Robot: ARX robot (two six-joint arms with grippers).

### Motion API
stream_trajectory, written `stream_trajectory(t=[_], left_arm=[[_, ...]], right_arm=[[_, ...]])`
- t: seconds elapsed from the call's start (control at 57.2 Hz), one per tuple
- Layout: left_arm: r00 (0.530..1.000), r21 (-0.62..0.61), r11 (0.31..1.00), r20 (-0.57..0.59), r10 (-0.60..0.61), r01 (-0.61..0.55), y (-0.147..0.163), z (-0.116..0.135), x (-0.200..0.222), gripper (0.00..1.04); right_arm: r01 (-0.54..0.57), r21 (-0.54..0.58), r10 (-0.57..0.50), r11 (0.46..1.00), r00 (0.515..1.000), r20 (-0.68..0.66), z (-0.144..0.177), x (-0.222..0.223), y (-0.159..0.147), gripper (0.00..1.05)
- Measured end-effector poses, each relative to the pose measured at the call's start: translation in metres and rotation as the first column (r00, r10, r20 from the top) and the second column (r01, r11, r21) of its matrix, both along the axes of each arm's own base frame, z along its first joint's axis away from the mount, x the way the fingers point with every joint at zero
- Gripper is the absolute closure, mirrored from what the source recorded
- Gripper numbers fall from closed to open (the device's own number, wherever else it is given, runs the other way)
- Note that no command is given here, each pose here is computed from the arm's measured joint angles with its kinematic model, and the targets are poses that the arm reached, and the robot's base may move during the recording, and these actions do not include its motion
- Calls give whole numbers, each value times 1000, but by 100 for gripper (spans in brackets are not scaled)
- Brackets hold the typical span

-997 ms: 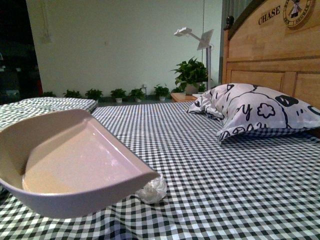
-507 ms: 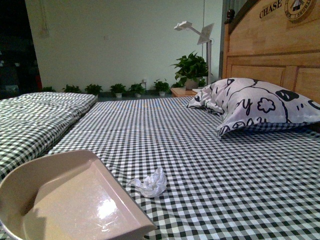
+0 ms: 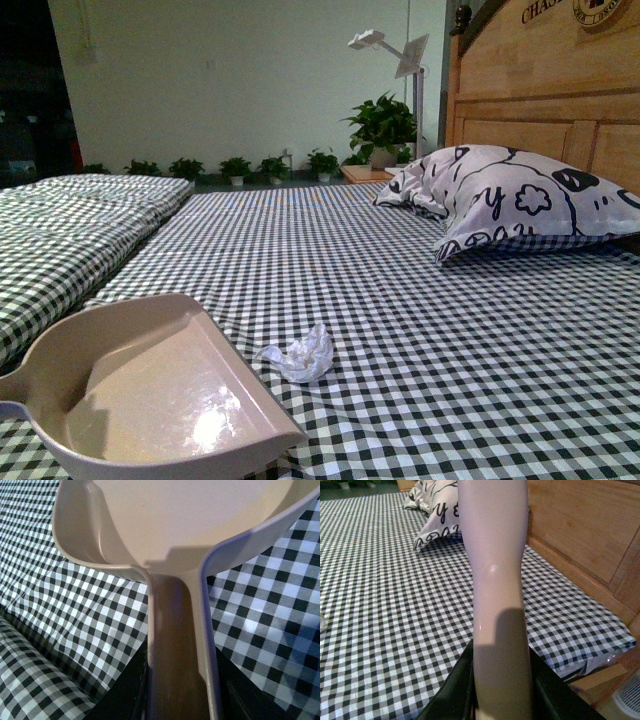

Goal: Clean up trash

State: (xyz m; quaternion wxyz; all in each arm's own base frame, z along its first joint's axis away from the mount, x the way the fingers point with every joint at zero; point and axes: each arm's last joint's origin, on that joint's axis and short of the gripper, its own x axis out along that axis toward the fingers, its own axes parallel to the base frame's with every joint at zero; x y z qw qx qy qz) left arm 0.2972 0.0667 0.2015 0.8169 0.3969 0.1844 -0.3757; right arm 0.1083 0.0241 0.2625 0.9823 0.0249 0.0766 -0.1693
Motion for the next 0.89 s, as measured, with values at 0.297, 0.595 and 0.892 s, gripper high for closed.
stream_trajectory(t=[0.297,0.595,0.892], left_arm=[[999,-8,1000,-35,-15,15,-2,-5,14,76],[999,-15,1000,-45,-19,19,-3,-9,28,76],[994,-12,1000,-109,-19,17,-5,-19,32,76]], right_arm=[[0,0,0,1000,1000,0,0,0,0,84],[0,0,0,1000,1000,0,0,0,0,84],[0,0,0,1000,1000,0,0,0,0,84]])
